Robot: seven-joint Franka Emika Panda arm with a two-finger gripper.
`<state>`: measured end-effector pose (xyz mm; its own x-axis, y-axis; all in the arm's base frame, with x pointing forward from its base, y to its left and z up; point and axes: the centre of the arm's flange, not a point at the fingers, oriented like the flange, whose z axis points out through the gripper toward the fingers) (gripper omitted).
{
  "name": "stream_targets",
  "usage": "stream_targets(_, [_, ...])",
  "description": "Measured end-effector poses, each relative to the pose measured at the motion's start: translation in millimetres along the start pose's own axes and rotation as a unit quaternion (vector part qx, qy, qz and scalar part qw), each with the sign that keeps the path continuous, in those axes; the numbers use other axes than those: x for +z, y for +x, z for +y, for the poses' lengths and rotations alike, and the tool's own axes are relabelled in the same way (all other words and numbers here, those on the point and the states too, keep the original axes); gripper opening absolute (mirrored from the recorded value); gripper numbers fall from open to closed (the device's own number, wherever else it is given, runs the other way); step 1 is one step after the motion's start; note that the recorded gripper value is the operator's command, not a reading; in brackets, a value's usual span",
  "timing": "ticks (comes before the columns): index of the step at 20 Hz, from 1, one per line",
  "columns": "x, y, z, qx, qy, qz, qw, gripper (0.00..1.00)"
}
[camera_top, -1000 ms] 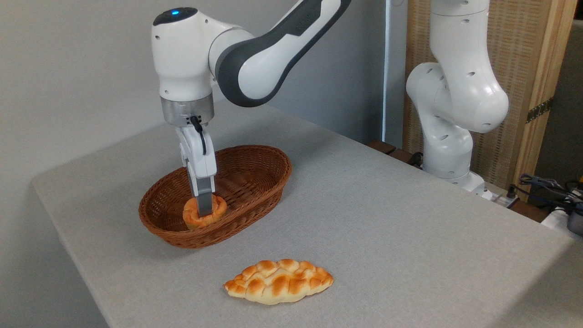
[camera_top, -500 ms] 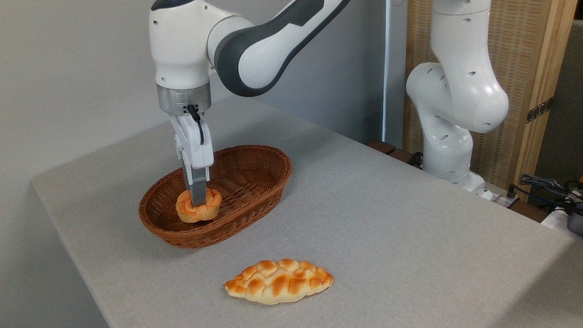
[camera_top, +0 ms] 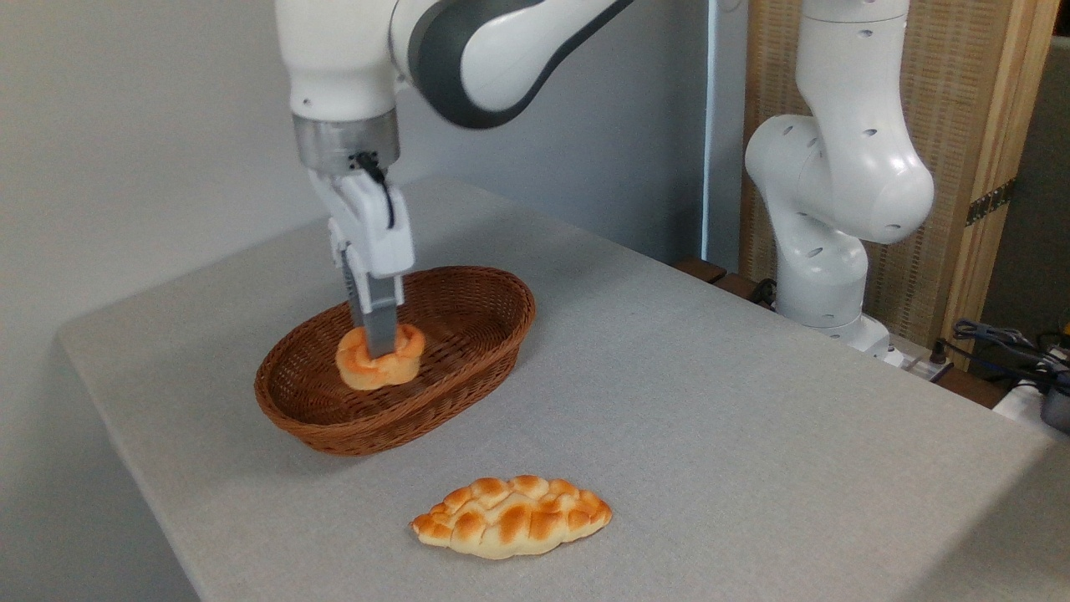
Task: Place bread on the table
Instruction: 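Lift the bun out of the basket and carry it past the rim, then lower the bun onto the table beside the basket and open gripper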
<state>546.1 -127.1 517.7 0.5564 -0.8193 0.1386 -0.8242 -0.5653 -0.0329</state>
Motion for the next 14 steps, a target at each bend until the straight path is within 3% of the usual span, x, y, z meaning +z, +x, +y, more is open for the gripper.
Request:
stream_targets(6, [-45.9,-87.5,-19.9,0.040,-0.058,-0.036,0.9968,0.38])
stream_targets(8, [-41.6,-107.8,-22.5,0.044,-0.073,-0.041,0.9955,0.52])
stream_targets(9, [-34.3,-115.6,-22.6,0.045,-0.078,-0.049,0.9947,0.52])
stream_targets(12, [1.8,-133.8,-20.3,0.053,-0.080,-0.089,0.9914,0.67])
stream_targets(14, [28.7,-139.9,-15.1,0.056,-0.081,-0.098,0.9903,0.92])
